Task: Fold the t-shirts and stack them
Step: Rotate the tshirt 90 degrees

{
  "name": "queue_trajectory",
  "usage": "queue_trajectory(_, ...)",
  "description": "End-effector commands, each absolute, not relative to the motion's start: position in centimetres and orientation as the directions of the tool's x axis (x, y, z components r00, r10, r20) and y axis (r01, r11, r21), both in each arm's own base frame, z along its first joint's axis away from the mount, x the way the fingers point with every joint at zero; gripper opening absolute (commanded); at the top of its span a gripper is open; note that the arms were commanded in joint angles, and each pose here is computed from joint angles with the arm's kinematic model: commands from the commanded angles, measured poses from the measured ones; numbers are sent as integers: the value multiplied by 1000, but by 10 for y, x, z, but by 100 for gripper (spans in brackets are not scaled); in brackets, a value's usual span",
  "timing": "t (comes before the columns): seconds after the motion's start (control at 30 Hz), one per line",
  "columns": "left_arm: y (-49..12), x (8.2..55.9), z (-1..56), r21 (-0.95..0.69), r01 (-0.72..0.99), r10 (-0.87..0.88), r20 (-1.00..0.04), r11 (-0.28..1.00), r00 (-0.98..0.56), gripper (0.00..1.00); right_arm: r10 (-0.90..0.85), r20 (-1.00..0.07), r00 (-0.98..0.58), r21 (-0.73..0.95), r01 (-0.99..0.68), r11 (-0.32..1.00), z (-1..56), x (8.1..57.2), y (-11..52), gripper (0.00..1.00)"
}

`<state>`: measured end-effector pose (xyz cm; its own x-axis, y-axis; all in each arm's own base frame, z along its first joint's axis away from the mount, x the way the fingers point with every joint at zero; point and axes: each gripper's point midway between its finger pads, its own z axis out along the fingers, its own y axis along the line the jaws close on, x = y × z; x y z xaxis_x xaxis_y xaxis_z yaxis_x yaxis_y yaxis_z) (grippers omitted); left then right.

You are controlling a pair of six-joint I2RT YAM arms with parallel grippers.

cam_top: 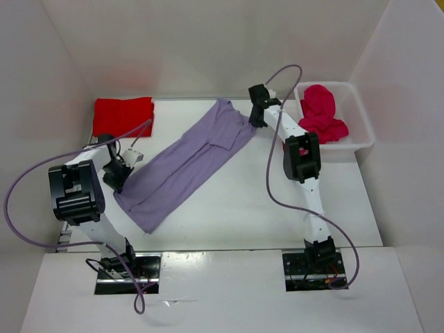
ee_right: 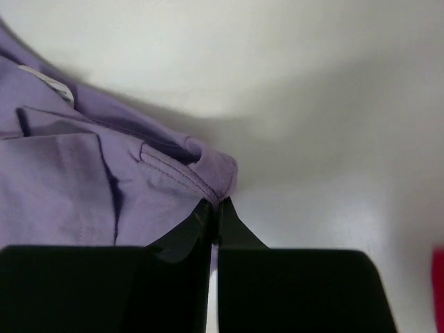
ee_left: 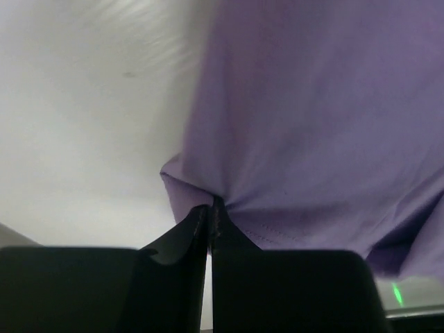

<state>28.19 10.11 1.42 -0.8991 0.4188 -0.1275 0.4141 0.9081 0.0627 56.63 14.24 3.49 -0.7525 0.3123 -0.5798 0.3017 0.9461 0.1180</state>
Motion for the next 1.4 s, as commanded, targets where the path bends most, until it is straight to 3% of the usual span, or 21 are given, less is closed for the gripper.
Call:
queue_trajectory(0.0, 64, 266, 16, -43, 499, 493, -107, 866, -864, 8, 76, -680, -730, -110, 204, 973, 55, 599, 141, 0)
queue_trajectory(0.13, 32, 258, 20, -95, 540, 534, -86, 836, -841, 13, 49, -783, -620, -56, 149, 987, 81, 642, 164, 18)
queue_trajectory(0.17, 26, 254, 20, -114, 549, 543, -82, 828, -836, 13, 39, -801, -597, -56, 138, 989, 82, 650, 166, 47)
queue_trajectory(0.23, 16, 250, 23, -146, 551, 544, -85, 822, -835, 14, -5, -809, -588, -71, 89, 994, 89, 653, 170, 76)
queue_trajectory(0.27, 11, 246, 21, -152, 561, 557, -77, 813, -827, 16, -7, -825, -565, -60, 76, 995, 105, 655, 172, 97)
queue_trajectory(0.3, 7, 239, 18, -165, 559, 558, -59, 812, -828, 17, -2, -833, -554, -45, 65, 997, 121, 653, 174, 100)
queue_trajectory(0.43, 7, 223, 20, -160, 536, 535, -49, 829, -843, 17, 34, -871, -490, -16, 98, 995, 217, 625, 165, 100)
queue_trajectory(0.53, 23, 226, 29, -85, 497, 492, -67, 864, -868, 17, 14, -919, -394, -33, 112, 993, 315, 571, 171, 100)
queue_trajectory(0.57, 28, 227, 32, -71, 485, 481, -72, 871, -874, 17, -30, -904, -427, -87, 114, 990, 307, 555, 172, 100)
queue_trajectory(0.6, 33, 227, 34, -54, 467, 463, -73, 883, -883, 17, -2, -951, -310, -45, 132, 990, 372, 524, 165, 100)
queue_trajectory(0.63, 40, 227, 37, -37, 448, 444, -76, 893, -893, 17, -30, -962, -272, -80, 173, 982, 388, 500, 170, 100)
queue_trajectory(0.67, 43, 226, 37, -29, 439, 436, -71, 898, -897, 17, -122, -934, -336, -185, 164, 969, 357, 482, 169, 100)
queue_trajectory(0.7, 43, 224, 39, -29, 439, 436, -71, 898, -897, 17, -74, -972, -225, -118, 187, 975, 403, 450, 161, 100)
queue_trajectory(0.77, 45, 223, 46, -27, 437, 433, -89, 899, -897, 24, -95, -955, -280, -124, 86, 989, 363, 408, 191, 100)
queue_trajectory(0.83, 45, 224, 51, -22, 430, 425, -115, 902, -898, 31, -32, -933, -359, -29, -14, 999, 340, 366, 208, 100)
queue_trajectory(0.87, 43, 225, 53, -26, 441, 434, -132, 897, -891, 33, -50, -882, -469, 15, -133, 991, 293, 337, 240, 100)
queue_trajectory(0.9, 41, 224, 55, -34, 452, 443, -139, 892, -885, 38, 70, -850, -521, 157, -125, 980, 281, 316, 259, 100)
queue_trajectory(0.97, 41, 224, 55, -34, 452, 443, -139, 891, -885, 41, 55, -781, -622, 227, -201, 953, 230, 262, 304, 100)
queue_trajectory(1.03, 38, 226, 56, -44, 465, 453, -160, 884, -877, 42, 187, -720, -668, 387, -163, 907, 218, 233, 338, 100)
queue_trajectory(1.13, 36, 227, 59, -37, 475, 461, -188, 879, -867, 48, 209, -633, -745, 443, -128, 887, 174, 192, 373, 91)
queue_trajectory(1.37, 31, 237, 62, -30, 483, 460, -254, 875, -851, 50, 205, -483, -851, 511, -84, 856, 113, 121, 436, 70)
